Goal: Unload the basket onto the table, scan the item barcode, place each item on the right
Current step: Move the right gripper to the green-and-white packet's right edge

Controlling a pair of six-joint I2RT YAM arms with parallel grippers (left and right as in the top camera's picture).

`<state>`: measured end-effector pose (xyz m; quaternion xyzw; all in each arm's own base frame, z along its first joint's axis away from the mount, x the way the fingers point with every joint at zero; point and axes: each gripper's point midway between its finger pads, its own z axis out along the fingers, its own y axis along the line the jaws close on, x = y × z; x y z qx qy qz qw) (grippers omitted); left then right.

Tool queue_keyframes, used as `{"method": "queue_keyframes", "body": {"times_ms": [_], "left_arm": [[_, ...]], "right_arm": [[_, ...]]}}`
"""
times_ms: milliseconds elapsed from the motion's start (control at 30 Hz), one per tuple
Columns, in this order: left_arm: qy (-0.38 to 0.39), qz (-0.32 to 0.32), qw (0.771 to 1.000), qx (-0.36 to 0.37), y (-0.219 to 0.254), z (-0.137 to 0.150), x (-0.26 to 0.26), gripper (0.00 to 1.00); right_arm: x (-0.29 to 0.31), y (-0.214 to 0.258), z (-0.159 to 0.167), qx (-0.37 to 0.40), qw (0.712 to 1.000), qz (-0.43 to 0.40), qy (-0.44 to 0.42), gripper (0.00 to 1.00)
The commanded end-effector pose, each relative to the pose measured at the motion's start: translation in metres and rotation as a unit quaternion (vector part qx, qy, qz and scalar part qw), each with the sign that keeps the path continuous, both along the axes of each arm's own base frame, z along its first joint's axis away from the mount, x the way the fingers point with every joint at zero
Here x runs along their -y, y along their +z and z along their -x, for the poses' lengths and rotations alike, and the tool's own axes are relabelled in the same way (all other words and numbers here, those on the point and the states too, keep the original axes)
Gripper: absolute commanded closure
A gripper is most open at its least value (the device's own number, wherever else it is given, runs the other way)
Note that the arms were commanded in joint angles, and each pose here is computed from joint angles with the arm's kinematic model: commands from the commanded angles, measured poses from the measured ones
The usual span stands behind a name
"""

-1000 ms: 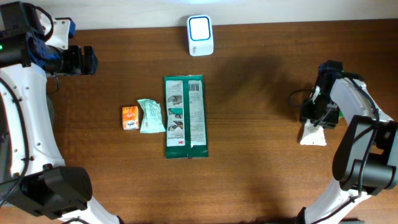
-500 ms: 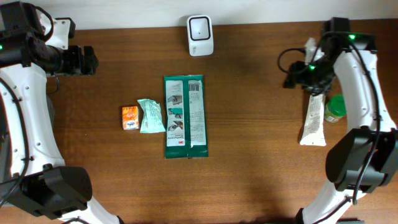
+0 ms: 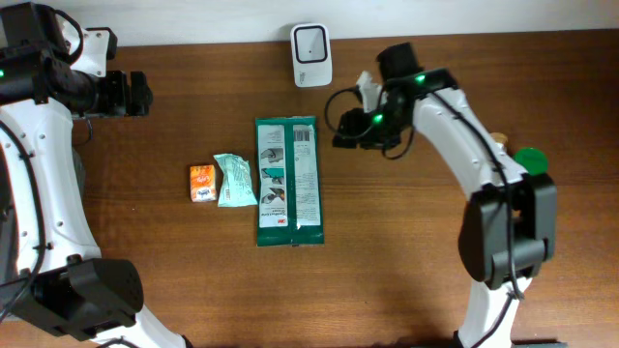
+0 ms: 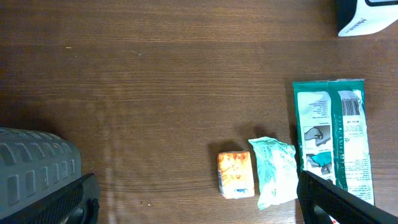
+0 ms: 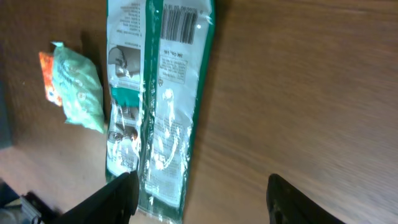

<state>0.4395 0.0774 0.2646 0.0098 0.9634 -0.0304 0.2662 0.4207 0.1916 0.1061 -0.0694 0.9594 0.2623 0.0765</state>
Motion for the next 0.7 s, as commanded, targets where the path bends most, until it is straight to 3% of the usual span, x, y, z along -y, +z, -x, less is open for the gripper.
{"method": "queue_keyframes", "body": {"times_ms": [0,467,633,667], "left_arm": [[-0.009,0.000,1.000,0.012,0.008,0.000,0.003,0.01],[-0.014,0.007,1.000,0.019,0.010,-0.002,0.006,0.01],[-0.083,0.112,0.989,0.052,0.019,-0.012,0.049,0.00],[-0.098,0.131,0.985,0.056,0.020,-0.014,0.060,0.04]], "right_arm": [[-0.014,-0.029,0.006,-0.029,0.999,-0.007,-0.014,0.37],[-0.017,-0.077,0.019,-0.040,0.998,-0.026,-0.030,0.37],[-0.017,-0.076,0.018,-0.038,0.998,-0.029,-0.029,0.37],[-0.017,-0.076,0.017,-0.038,0.998,-0.029,-0.030,0.37]]}}
